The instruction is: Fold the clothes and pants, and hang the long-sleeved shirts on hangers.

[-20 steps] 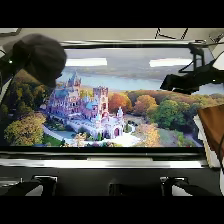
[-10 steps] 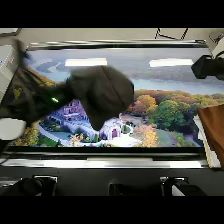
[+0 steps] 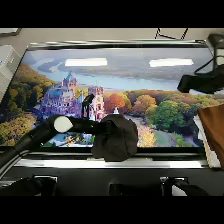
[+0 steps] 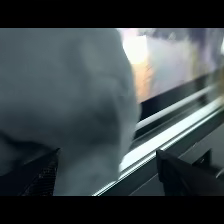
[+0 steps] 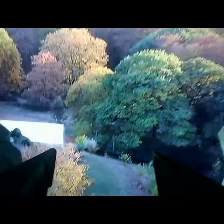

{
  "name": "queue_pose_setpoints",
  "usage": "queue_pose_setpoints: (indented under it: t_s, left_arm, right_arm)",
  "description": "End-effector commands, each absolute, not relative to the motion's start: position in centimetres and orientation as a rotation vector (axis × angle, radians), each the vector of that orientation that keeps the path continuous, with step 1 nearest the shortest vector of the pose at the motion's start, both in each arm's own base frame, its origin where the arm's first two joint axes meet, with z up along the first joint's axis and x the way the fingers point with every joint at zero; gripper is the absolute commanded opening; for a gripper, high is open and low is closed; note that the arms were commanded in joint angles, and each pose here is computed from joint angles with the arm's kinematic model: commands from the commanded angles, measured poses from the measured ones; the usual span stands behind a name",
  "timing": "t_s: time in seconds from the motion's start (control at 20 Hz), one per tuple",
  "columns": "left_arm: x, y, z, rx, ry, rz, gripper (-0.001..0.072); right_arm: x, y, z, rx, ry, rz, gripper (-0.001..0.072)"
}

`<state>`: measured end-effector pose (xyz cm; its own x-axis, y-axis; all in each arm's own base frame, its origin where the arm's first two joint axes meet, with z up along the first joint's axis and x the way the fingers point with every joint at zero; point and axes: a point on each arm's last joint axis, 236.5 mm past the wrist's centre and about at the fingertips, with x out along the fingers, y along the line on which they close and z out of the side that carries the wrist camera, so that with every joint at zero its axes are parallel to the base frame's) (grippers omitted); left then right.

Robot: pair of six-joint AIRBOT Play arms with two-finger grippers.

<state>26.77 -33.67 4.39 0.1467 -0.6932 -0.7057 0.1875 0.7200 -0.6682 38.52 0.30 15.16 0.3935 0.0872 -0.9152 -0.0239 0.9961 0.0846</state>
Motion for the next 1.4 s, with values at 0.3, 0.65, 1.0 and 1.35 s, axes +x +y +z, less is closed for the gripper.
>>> queue_pose_setpoints:
  t_s: [0.3,0.65,1.0,1.35]
  left_arm:
    - [24.7,-18.1,-0.7,-0.356,1.595,-0.494,0.0708]
    - [20.1,-22.6,-8.9,-0.656,1.649,-0.447,0.0707]
    - [19.3,-26.9,-11.3,-0.667,1.631,-0.41,0.0389]
    - [20.2,-27.1,-10.2,-0.673,1.582,-0.425,0.0025]
  right_arm:
    - [31.9,12.0,0.4,0.491,1.64,0.531,0.0696]
    - [28.9,13.0,-6.2,0.612,1.689,0.482,0.0702]
    - [29.0,15.0,-7.3,0.645,1.686,0.509,0.0698]
    - [29.5,18.5,-11.0,0.561,1.671,0.5,0.0247]
